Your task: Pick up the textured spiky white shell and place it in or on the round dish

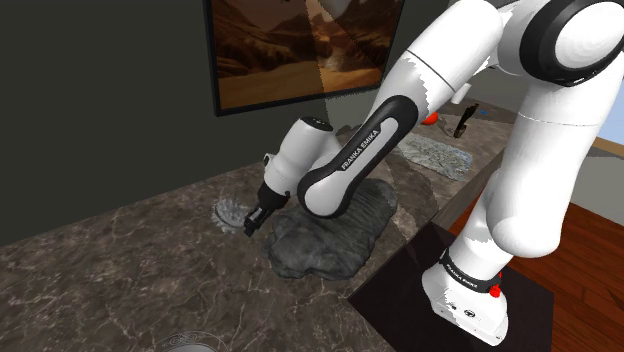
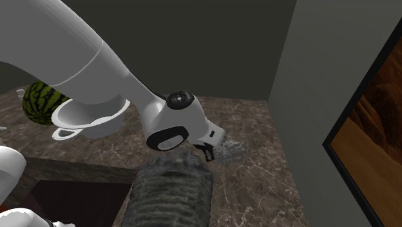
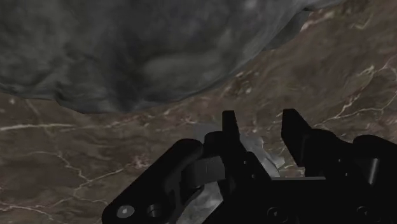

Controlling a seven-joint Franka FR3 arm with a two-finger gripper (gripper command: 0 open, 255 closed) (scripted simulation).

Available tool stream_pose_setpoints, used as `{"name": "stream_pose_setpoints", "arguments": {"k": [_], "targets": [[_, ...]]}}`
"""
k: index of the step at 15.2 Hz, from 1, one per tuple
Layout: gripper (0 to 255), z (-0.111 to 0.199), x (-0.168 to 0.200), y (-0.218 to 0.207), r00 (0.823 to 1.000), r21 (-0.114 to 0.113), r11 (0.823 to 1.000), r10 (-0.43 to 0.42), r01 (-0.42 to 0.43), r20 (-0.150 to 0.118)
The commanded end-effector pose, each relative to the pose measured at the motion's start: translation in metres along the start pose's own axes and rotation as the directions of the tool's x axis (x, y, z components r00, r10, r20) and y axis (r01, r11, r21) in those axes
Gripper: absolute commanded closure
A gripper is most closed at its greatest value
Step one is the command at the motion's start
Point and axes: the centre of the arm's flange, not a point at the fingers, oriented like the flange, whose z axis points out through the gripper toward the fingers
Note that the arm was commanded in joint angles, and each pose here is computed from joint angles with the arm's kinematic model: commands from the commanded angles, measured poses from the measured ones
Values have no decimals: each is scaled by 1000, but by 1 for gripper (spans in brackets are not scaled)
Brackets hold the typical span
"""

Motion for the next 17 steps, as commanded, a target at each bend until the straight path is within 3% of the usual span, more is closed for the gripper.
{"name": "stream_pose_setpoints", "arguments": {"k": [1,3,5,12,17], "targets": [[0,-7,7,17,999,52,998,-46,46,1],[0,-19,22,52,990,155,978,-139,138,-3],[0,-27,40,85,973,254,941,-228,225,-18],[0,9,39,76,973,254,941,-228,225,-18],[0,12,39,75,973,254,941,-228,225,-18]]}}
